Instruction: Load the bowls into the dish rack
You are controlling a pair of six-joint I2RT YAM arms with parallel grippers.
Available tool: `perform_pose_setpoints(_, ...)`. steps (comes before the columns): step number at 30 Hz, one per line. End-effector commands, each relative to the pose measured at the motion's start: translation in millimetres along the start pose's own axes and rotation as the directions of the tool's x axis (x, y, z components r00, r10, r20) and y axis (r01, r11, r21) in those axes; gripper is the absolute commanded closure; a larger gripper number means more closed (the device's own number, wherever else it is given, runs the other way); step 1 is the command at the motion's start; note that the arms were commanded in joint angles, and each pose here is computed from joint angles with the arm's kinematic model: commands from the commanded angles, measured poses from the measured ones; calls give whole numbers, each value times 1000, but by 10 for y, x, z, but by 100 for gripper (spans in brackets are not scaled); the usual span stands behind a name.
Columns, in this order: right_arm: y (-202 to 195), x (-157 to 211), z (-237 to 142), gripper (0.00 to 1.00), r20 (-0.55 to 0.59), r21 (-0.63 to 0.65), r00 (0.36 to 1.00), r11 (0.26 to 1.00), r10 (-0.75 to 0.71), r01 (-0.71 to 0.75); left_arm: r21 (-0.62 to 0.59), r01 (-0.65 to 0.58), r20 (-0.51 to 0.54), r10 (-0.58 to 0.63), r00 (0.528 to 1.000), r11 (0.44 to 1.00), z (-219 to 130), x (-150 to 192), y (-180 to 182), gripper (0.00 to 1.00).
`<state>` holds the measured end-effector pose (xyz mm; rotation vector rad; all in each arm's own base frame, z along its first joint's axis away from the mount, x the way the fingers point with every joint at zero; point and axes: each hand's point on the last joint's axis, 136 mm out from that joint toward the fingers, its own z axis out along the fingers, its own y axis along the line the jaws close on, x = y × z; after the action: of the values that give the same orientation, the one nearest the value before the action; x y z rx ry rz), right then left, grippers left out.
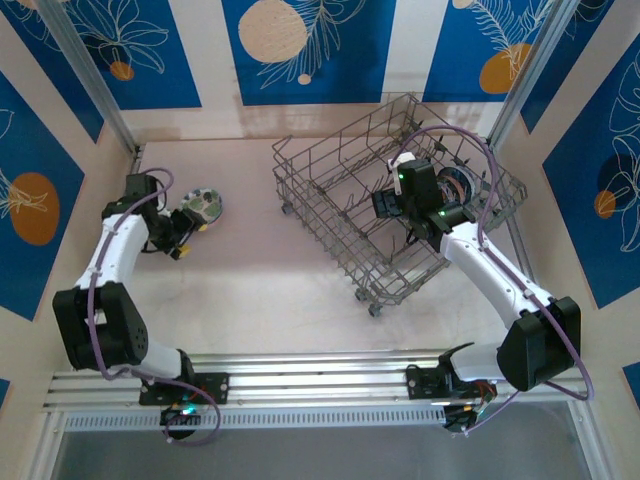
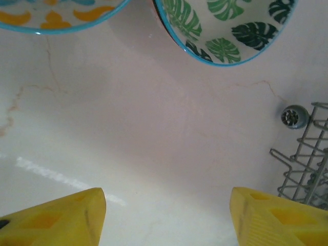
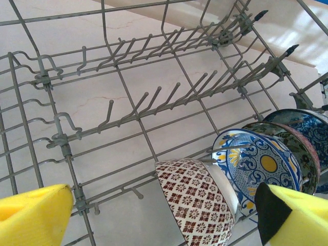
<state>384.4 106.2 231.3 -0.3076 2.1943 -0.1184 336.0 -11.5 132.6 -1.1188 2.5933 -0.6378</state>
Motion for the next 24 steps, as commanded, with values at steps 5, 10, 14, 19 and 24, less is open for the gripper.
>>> perform_pose_setpoints(5, 102, -90, 54, 8, -6, -44, 999, 998, 32, -32, 37, 232, 17, -232, 973, 972, 372, -168, -126, 37)
perform_pose_setpoints(10, 104, -104, 47, 8, -8, -48, 1000, 998, 29, -29, -5, 306, 84, -305, 949, 952, 508, -329, -17, 39)
perform_pose_setpoints(14, 94, -97, 50, 7, -10, -47, 1000, 999, 25, -26, 5, 367, 99, -366, 925, 930, 639, -418, -6, 43)
perform_pose_setpoints(19, 97, -64, 69, 8, -21, -51, 1000, 998, 22, -23, 26, 382, 100, -383, 918, 924, 734, -490, -91, 45)
perform_pose_setpoints(24, 115, -30, 121, 8, -38, -58, 999, 998, 24, -26, 22, 368, 113, -368, 923, 930, 757, -532, -146, 48)
